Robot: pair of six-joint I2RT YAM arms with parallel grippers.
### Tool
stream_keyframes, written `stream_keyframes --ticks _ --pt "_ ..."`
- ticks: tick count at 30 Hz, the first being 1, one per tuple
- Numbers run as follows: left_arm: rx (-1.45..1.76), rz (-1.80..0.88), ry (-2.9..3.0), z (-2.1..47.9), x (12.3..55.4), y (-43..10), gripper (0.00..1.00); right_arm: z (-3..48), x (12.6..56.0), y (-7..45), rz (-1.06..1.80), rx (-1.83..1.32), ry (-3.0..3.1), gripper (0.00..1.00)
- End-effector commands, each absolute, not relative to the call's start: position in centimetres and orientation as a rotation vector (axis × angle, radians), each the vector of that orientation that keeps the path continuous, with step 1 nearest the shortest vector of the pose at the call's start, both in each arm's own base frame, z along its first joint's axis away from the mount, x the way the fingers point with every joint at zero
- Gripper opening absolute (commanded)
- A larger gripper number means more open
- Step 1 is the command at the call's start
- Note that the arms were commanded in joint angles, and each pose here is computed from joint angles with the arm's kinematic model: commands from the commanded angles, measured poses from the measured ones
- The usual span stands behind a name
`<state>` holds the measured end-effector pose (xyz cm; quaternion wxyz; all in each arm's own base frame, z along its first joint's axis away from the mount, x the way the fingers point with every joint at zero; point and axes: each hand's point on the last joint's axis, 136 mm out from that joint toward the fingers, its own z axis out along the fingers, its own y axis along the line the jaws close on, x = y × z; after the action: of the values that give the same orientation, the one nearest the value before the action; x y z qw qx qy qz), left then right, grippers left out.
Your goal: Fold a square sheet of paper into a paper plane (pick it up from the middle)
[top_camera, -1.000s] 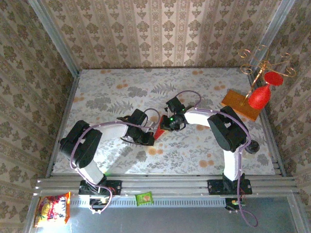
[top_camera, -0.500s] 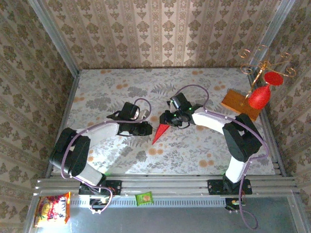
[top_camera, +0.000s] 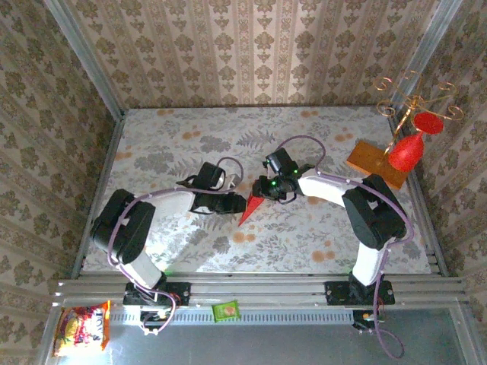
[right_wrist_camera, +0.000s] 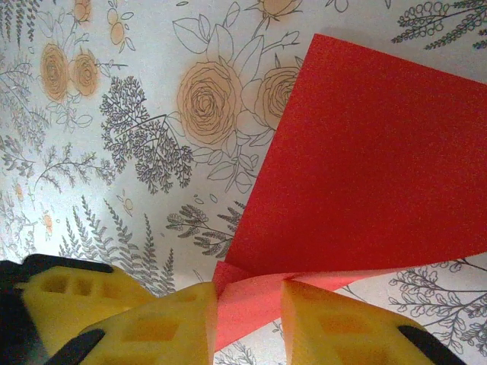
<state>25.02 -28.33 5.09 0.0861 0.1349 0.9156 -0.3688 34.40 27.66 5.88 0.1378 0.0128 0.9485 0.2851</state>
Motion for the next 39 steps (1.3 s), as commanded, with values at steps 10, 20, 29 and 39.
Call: stream_keyframes --ticks 10,20,29,39 --pt "0.512 -1.128 2.746 4.4 23.2 -28.4 0.29 5.2 35.1 28.0 0.821 0.015 2.755 0.30" --pt "0.546 -1.098 2.778 4.0 21.8 -27.6 0.23 4.8 35.2 28.3 0.833 0.017 2.764 0.29" --pt "0.573 -1.103 2.769 4.4 21.4 -27.7 0.19 4.4 35.3 28.5 0.834 0.013 2.773 0.26" --pt "0.585 -1.078 2.777 4.0 21.5 -27.8 0.19 4.2 35.4 28.7 0.837 0.013 2.779 0.26"
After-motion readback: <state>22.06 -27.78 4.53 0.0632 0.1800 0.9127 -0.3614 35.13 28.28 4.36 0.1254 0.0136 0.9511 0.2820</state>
